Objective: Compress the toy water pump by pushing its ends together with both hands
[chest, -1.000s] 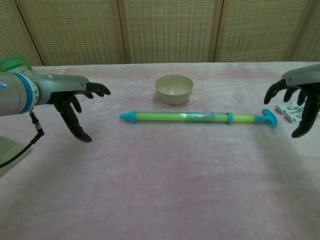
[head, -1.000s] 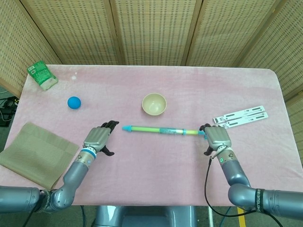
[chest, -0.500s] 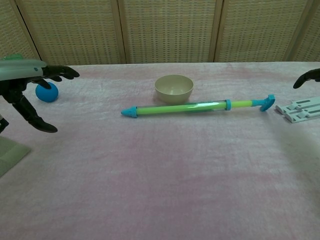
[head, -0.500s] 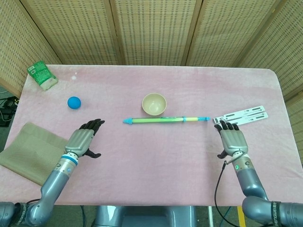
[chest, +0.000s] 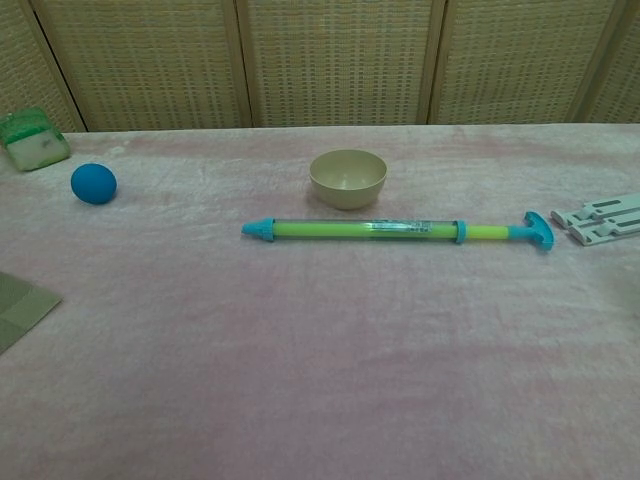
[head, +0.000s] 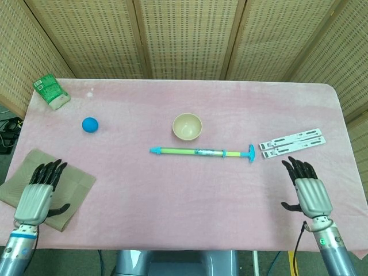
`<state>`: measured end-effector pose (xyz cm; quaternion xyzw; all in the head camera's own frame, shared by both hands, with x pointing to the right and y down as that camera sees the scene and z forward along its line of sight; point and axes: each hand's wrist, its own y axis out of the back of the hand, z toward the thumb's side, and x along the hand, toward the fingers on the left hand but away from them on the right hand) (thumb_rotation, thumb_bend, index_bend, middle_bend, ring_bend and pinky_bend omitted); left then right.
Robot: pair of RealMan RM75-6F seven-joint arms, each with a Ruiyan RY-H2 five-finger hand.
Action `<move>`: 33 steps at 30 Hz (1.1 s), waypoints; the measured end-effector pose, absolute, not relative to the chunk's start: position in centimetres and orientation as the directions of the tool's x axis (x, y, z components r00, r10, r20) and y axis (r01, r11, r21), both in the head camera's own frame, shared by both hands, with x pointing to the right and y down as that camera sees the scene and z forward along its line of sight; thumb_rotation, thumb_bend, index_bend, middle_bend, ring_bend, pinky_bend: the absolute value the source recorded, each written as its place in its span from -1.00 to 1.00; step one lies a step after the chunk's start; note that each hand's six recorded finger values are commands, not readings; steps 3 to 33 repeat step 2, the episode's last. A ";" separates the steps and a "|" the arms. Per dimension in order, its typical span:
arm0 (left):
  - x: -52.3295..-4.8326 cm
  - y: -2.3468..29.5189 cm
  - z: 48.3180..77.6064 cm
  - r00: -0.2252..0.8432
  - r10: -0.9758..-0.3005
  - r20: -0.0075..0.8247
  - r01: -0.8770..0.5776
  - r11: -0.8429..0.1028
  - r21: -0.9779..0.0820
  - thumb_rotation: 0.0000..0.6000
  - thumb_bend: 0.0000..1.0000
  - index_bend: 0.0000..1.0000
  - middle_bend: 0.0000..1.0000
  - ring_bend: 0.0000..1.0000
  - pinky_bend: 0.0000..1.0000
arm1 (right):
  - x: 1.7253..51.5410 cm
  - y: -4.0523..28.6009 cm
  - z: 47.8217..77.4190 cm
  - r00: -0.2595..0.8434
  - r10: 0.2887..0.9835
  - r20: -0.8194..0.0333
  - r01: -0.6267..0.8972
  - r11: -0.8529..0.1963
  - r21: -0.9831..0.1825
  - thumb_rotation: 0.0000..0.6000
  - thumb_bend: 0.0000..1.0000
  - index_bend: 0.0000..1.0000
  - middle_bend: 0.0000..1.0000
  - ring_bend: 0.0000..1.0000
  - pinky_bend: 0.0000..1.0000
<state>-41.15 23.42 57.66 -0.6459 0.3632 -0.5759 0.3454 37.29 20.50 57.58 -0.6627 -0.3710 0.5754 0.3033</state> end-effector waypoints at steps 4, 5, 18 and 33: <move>-42.2 24.5 57.6 0.053 -0.868 0.494 -0.066 -0.497 -0.865 1.00 -1.00 -1.00 -1.00 -1.00 -1.00 | 38.2 21.4 57.4 0.058 0.853 -0.519 0.140 -0.522 -0.841 1.00 -0.73 -0.97 -1.00 -1.00 -1.00; -42.2 24.5 57.6 0.053 -0.868 0.494 -0.066 -0.497 -0.865 1.00 -1.00 -1.00 -1.00 -1.00 -1.00 | 38.2 21.4 57.4 0.058 0.853 -0.519 0.140 -0.522 -0.841 1.00 -0.73 -0.97 -1.00 -1.00 -1.00; -42.2 24.5 57.6 0.053 -0.868 0.494 -0.066 -0.497 -0.865 1.00 -1.00 -1.00 -1.00 -1.00 -1.00 | 38.2 21.4 57.4 0.058 0.853 -0.519 0.140 -0.522 -0.841 1.00 -0.73 -0.97 -1.00 -1.00 -1.00; -42.2 24.5 57.6 0.053 -0.868 0.494 -0.066 -0.497 -0.865 1.00 -1.00 -1.00 -1.00 -1.00 -1.00 | 38.2 21.4 57.4 0.058 0.853 -0.519 0.140 -0.522 -0.841 1.00 -0.73 -0.97 -1.00 -1.00 -1.00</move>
